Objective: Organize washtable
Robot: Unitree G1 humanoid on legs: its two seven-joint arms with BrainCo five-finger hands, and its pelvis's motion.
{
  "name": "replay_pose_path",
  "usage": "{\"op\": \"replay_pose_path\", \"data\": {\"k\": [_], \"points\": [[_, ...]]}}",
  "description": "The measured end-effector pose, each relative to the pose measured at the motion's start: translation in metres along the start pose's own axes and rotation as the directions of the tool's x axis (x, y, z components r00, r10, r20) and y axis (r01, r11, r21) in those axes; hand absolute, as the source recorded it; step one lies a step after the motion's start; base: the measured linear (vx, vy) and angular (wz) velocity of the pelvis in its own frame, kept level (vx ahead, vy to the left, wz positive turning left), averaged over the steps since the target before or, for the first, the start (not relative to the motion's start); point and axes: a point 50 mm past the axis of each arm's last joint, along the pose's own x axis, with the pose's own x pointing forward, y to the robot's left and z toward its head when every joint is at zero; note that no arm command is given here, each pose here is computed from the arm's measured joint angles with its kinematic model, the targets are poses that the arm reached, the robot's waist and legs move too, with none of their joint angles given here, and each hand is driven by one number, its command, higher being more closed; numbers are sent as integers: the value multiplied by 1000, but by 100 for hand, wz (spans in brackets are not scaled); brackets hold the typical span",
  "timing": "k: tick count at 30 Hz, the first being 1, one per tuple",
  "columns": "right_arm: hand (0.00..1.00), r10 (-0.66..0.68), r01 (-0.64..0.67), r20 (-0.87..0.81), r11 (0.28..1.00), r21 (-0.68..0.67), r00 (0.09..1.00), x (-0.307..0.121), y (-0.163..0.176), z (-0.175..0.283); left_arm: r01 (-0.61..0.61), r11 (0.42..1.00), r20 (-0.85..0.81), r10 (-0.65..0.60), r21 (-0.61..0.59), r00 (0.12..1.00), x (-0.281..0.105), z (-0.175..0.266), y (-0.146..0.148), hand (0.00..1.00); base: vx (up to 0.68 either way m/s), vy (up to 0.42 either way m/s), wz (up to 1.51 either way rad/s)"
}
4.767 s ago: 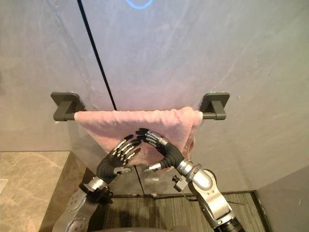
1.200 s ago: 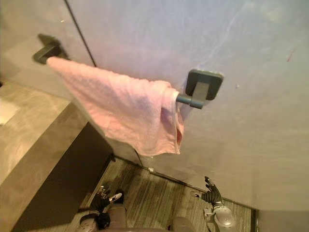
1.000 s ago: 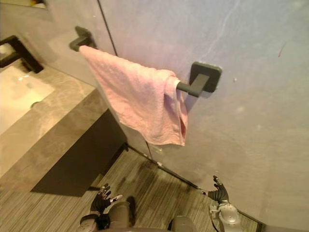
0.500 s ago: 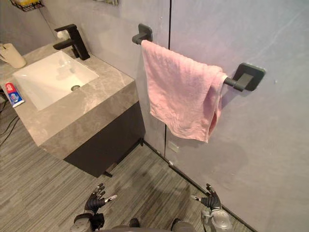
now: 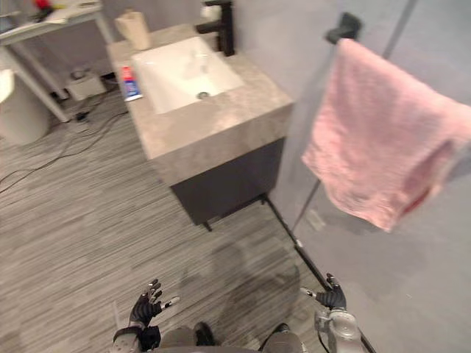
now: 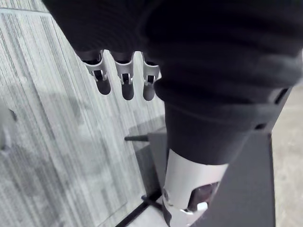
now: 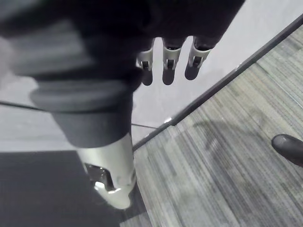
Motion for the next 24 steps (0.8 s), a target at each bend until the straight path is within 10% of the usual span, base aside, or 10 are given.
{"op": "replay_pose_path", "data": {"k": [11,24], "points": [[0,59,-52,-107,996,66,992,-12,21,-30,0,998,-6,0,61,1000,0,0,9,0,-26,386,110],[0,114,-104,-131,991,82,985,-24,33,-43,-22,997,-58,27,78,998,-11,-15,18,0,211,14,99]]}}
